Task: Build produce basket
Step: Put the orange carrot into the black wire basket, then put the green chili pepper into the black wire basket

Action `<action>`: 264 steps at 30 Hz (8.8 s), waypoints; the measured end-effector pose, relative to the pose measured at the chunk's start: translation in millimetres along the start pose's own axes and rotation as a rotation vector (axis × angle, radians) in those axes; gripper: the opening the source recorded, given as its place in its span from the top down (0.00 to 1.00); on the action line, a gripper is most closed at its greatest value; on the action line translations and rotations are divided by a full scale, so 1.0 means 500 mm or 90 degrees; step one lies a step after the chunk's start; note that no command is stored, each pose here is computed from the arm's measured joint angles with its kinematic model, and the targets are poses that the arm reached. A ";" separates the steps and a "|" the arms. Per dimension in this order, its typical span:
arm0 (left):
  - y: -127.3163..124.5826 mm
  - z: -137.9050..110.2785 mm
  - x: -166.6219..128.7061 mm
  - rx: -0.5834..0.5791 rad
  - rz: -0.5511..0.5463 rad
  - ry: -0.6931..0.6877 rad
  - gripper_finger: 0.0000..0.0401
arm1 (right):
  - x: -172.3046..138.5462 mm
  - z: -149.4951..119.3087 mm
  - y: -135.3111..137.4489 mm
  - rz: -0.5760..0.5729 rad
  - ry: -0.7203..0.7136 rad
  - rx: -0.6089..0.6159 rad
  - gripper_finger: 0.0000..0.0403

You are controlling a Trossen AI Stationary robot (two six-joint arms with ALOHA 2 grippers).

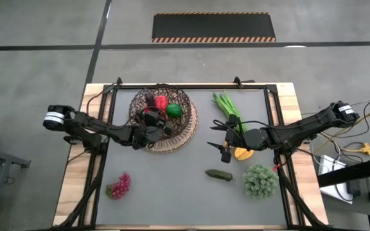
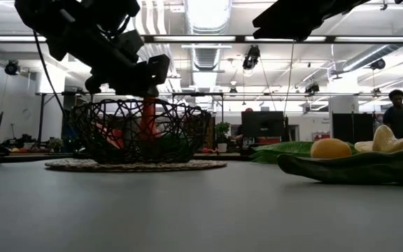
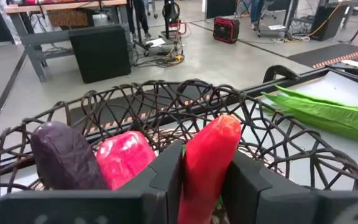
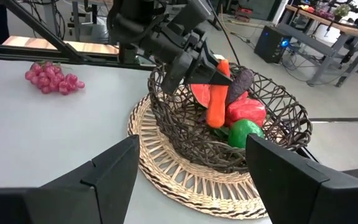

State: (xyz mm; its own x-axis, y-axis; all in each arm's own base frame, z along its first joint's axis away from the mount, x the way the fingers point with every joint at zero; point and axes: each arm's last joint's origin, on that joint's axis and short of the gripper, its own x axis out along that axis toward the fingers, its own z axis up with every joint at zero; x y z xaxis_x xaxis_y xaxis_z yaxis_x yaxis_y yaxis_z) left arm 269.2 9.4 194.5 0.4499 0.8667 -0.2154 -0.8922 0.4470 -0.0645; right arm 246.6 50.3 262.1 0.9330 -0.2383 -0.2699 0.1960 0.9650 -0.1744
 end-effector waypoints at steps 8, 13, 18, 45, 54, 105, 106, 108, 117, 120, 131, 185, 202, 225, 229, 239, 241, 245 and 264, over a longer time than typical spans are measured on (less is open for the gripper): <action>-0.006 0.013 0.008 -0.030 -0.024 0.005 0.80 | 0.000 0.000 0.000 0.000 0.000 0.000 0.32; -0.002 0.023 0.025 -0.076 -0.024 0.014 0.80 | 0.000 0.000 0.000 0.000 0.000 0.000 0.32; 0.009 0.027 0.047 -0.112 -0.027 0.034 0.80 | 0.000 0.000 0.000 0.000 0.000 0.006 0.32; 0.033 0.029 0.079 -0.132 -0.015 0.063 0.46 | 0.000 -0.002 0.000 0.001 0.008 0.001 0.32; 0.056 0.071 0.071 -0.128 -0.008 0.031 0.40 | 0.000 -0.004 0.000 0.001 0.012 0.004 0.32; -0.071 0.105 -0.252 0.083 -0.695 -0.175 0.40 | 0.071 -0.099 0.184 0.193 0.620 -0.051 0.32; -0.071 0.106 -0.252 0.089 -0.693 -0.180 0.40 | 0.073 -0.103 0.192 0.195 0.640 -0.056 0.32; -0.071 0.106 -0.252 0.092 -0.691 -0.182 0.40 | 0.080 -0.114 0.208 0.199 0.674 -0.058 0.32; -0.070 0.108 -0.252 0.102 -0.687 -0.191 0.40 | 0.108 -0.148 0.243 0.202 0.725 -0.050 0.47; -0.070 0.108 -0.252 0.104 -0.687 -0.190 0.40 | 0.112 -0.146 0.246 0.208 0.710 -0.045 0.65; -0.070 0.107 -0.252 0.108 -0.687 -0.188 0.40 | 0.114 -0.146 0.248 0.213 0.697 -0.050 0.85; -0.148 0.036 -0.185 -0.023 -0.623 -0.232 0.40 | 0.108 -0.108 0.110 0.132 -0.257 0.012 0.84; -0.205 0.001 -0.154 -0.057 -0.673 -0.246 0.42 | 0.110 -0.110 0.108 0.133 -0.253 0.009 0.84; -0.187 0.024 -0.159 -0.041 -0.626 -0.231 0.84 | 0.070 -0.062 0.083 0.144 -0.243 0.090 0.29; -0.166 0.052 -0.163 -0.023 -0.565 -0.208 0.84 | 0.036 -0.036 0.063 0.150 -0.220 0.110 0.24; -0.062 0.147 -0.163 0.072 -0.350 -0.128 0.86 | -0.040 -0.011 0.011 0.084 -0.151 0.104 0.25; -0.032 0.159 -0.149 0.083 -0.310 -0.107 0.86 | -0.045 -0.012 0.007 0.072 -0.142 0.100 0.26; 0.025 0.167 -0.109 0.093 -0.234 -0.033 0.87 | -0.046 -0.015 0.006 0.069 -0.134 0.085 0.28; 0.088 0.085 0.051 0.148 -0.164 0.244 0.88 | -0.036 -0.025 0.010 0.052 -0.116 0.066 0.27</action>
State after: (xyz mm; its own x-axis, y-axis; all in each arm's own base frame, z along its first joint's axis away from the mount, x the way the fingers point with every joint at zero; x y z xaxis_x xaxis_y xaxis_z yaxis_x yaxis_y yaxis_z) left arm 243.0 60.8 227.4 0.5678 0.5982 -0.5654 -0.7021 0.7106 0.0467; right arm 227.0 58.2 254.4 0.9844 -0.1437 -0.1014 0.1383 0.9887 -0.0587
